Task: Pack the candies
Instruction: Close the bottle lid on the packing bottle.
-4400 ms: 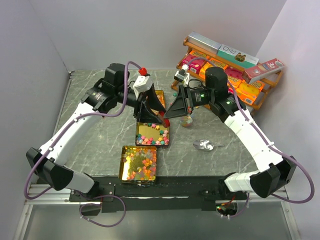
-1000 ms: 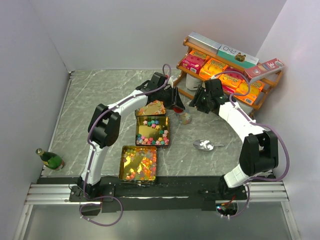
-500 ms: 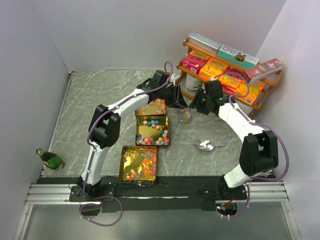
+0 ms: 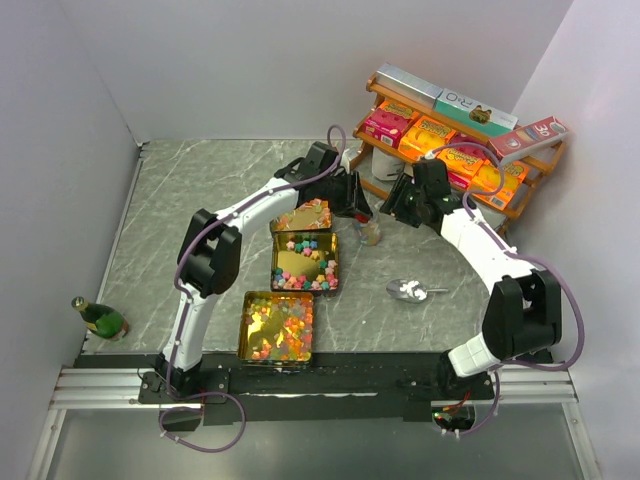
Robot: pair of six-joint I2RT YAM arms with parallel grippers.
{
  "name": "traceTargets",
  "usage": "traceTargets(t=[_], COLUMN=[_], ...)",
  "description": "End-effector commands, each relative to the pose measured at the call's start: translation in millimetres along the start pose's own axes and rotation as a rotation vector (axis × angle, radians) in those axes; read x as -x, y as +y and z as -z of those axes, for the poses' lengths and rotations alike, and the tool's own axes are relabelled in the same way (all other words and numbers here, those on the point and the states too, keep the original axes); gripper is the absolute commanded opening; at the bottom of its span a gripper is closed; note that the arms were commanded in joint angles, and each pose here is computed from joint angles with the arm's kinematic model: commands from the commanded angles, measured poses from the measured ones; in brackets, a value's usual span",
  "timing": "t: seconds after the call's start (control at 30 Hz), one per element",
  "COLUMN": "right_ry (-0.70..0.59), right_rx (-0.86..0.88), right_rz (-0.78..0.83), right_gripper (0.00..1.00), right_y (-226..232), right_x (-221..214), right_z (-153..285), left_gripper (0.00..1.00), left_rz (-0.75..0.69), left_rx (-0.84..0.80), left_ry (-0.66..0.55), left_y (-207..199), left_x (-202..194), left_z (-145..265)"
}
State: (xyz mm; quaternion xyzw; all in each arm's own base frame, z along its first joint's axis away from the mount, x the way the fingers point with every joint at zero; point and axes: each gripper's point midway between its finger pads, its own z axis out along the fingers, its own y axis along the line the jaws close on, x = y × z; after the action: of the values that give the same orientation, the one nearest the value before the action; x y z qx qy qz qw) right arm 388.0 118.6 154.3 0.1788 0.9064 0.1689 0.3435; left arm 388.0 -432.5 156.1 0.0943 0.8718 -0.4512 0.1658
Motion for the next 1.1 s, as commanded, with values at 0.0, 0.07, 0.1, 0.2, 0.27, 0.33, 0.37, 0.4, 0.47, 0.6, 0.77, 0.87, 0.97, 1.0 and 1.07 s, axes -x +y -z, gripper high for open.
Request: traceTargets(t=[0.0, 0.07, 0.1, 0.2, 0.27, 0.33, 0.37, 0.4, 0.47, 0.6, 0.77, 0.87, 0.97, 1.0, 1.07], right_ry=[-0.095, -0.081, -0.075, -0.062, -0.051, -0.044, -0.044, -0.042, -0.043, -0.042, -0.039, -0.040, -0.042, -0.040, -0.044], right_rx=[0.046, 0.058, 0.063, 0.084, 0.090, 0.090, 0.091, 0.088, 0.085, 0.068, 0.059, 0.057, 0.055, 0.055, 0.057], right_rz=[0.002, 0.004, 0.006, 0.008, 0.003, 0.004, 0.003, -0.001, -0.002, -0.008, -0.011, -0.012, -0.015, -0.013, -0.015], right_gripper=[0.59, 0.59, 0.59, 0.59, 0.59, 0.59, 0.59, 0.59, 0.59, 0.59, 0.59, 0.59, 0.59, 0.59, 0.59], right_y=[11, 14, 15, 18, 19, 20, 19, 18, 17, 13, 11, 10, 10, 10, 10], right_x=[25, 24, 24, 22, 20, 19, 18, 18, 18, 19, 18, 17, 19, 18, 20], right_z=[16, 14, 11, 8, 6, 4, 4, 3, 3, 2, 0, -2, -3, -4, -6], left_gripper=[0.41, 0.40, 0.40, 0.38, 0.38, 0.36, 0.35, 0.34, 0.32, 0.31, 0.32, 0.32, 0.35, 0.36, 0.39], left_rz=[-0.050, -0.048, -0.047, -0.049, -0.055, -0.057, -0.058, -0.056, -0.049, -0.038, -0.043, -0.048, -0.055, -0.053, -0.056], left_rx=[-0.034, -0.040, -0.046, -0.067, -0.082, -0.092, -0.096, -0.098, -0.097, -0.090, -0.071, -0.052, -0.033, -0.023, -0.019], left_ry=[-0.061, -0.068, -0.077, -0.100, -0.117, -0.123, -0.127, -0.125, -0.123, -0.108, -0.111, -0.121, -0.130, -0.126, -0.131], left_y=[-31, -34, -37, -45, -51, -56, -57, -58, -56, -51, -49, -48, -48, -46, -47], left_x=[16, 18, 21, 26, 31, 32, 34, 33, 33, 27, 27, 28, 28, 27, 27], left_z=[17, 17, 19, 22, 23, 26, 27, 26, 26, 24, 26, 29, 34, 34, 37])
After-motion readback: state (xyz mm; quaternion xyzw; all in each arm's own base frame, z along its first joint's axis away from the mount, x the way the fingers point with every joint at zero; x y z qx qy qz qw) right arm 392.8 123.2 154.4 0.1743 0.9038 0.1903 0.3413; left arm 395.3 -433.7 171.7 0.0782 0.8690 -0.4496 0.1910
